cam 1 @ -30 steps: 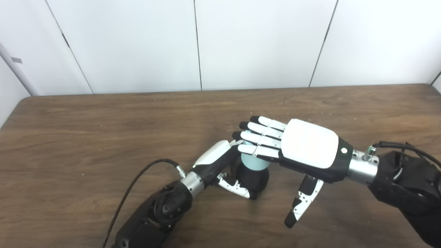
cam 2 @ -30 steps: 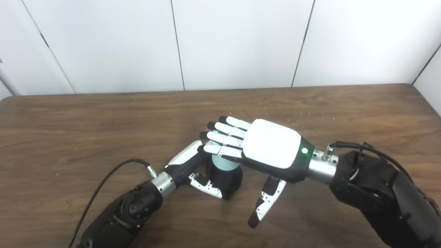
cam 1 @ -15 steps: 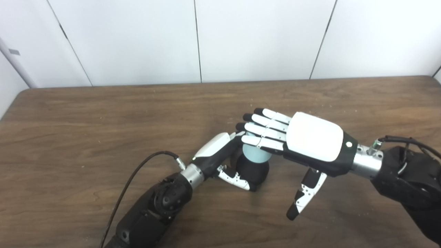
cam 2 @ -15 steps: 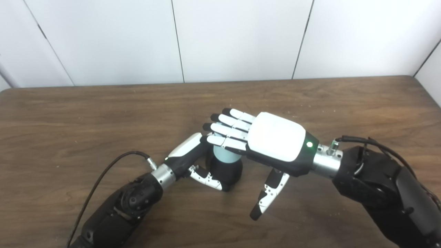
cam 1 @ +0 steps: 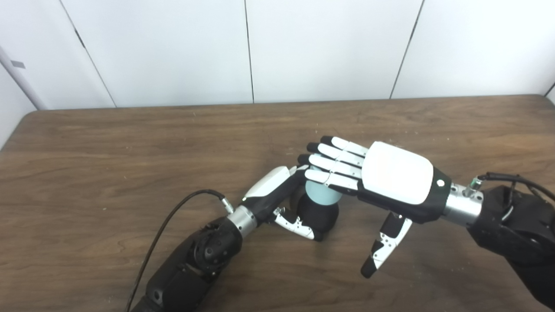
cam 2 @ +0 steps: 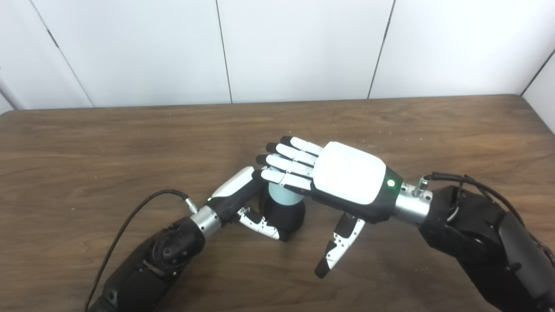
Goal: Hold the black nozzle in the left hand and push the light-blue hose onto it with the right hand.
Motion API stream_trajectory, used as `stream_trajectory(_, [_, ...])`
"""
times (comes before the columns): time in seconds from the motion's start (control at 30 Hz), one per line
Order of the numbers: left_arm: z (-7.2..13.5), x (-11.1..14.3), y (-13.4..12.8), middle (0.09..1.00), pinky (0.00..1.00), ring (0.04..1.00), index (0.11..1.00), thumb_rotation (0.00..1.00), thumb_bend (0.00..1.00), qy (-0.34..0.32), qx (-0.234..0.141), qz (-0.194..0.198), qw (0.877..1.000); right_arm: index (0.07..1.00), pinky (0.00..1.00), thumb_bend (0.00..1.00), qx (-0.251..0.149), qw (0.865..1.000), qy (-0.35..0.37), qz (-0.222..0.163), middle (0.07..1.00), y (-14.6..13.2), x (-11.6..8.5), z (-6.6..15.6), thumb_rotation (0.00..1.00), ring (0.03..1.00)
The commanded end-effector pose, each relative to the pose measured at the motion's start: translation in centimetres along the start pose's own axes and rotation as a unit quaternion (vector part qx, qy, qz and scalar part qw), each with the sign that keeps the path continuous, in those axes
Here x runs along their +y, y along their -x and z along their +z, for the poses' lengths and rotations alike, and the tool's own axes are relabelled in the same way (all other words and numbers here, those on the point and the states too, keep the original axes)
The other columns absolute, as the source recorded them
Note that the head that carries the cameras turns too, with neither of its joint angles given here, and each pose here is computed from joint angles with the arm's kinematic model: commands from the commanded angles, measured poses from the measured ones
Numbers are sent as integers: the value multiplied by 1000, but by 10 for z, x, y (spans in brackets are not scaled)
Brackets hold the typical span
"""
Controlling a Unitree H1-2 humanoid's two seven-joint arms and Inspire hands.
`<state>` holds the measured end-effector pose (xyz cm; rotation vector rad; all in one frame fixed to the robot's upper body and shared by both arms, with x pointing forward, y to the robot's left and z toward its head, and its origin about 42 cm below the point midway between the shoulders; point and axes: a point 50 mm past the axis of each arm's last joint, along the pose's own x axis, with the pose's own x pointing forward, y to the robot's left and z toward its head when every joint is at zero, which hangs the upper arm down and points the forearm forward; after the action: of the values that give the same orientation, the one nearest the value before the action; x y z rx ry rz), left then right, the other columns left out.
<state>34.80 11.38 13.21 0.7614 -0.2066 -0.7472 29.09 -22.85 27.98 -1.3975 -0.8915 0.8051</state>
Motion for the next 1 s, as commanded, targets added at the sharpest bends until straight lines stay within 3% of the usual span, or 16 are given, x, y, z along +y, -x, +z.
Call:
stream_trajectory(0.0, [-62, -56, 48, 812, 1000, 988, 480, 64, 522, 22, 173, -144, 974, 974, 999, 840, -7, 999, 4, 48, 1000, 6, 13, 0, 693, 1000])
stream_trajectory(0.97, [-60, -56, 47, 812, 1000, 988, 480, 64, 522, 23, 172, -144, 974, 966, 1000, 825, -13, 997, 26, 72, 1000, -6, 13, -5, 703, 1000])
